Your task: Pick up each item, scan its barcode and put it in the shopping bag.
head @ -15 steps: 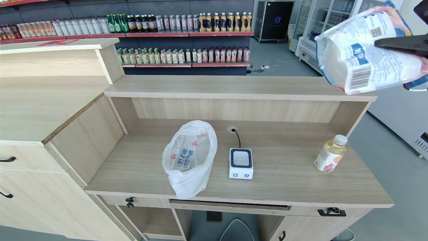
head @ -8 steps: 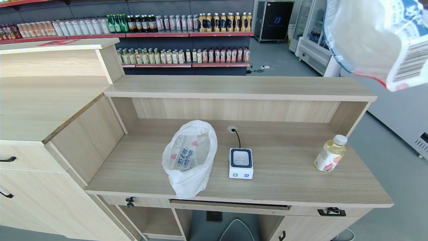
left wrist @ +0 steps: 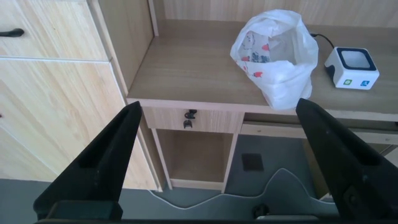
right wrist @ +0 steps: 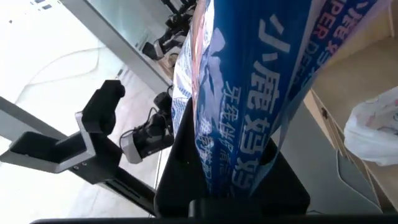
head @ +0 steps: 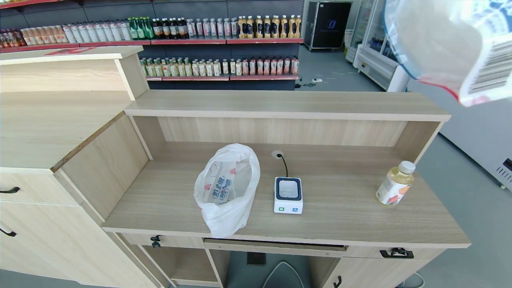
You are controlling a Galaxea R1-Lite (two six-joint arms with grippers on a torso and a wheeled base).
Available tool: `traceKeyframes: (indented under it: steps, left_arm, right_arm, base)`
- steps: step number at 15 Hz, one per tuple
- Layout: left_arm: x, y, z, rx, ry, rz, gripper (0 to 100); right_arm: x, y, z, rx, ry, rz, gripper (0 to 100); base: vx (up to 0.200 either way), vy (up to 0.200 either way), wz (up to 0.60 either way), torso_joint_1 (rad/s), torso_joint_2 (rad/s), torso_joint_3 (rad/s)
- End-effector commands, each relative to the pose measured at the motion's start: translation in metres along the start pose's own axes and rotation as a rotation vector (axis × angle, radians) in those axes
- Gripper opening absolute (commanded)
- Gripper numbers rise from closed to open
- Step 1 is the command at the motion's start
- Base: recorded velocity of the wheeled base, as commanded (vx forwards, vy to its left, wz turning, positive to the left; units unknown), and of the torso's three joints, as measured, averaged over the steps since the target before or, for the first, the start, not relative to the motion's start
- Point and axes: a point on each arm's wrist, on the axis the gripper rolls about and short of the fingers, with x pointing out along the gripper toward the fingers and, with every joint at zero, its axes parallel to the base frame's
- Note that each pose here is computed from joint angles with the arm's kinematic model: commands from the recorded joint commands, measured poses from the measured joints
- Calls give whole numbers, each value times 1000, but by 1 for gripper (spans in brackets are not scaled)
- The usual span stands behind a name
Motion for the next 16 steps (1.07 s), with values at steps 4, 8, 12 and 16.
traceKeyframes:
  steps: [4, 8, 12, 16]
  left_arm:
    - [0, 0, 0, 0, -1, 0, 100]
    - [0, 0, 0, 0, -1, 0, 100]
    - [0, 0, 0, 0, -1, 0, 100]
    - [0, 0, 0, 0, -1, 0, 100]
  right_arm:
    - [11, 2, -54, 45, -9, -73, 0]
    - [9, -12, -81, 95, -7, -155, 0]
    - [9, -11, -87, 140, -2, -156, 0]
    - [18, 2, -96, 191, 26, -93, 0]
  base:
    - [0, 0, 0, 0, 0, 0]
    - [0, 0, 0, 0, 0, 0]
    - [0, 0, 0, 0, 0, 0]
    - [0, 0, 0, 0, 0, 0]
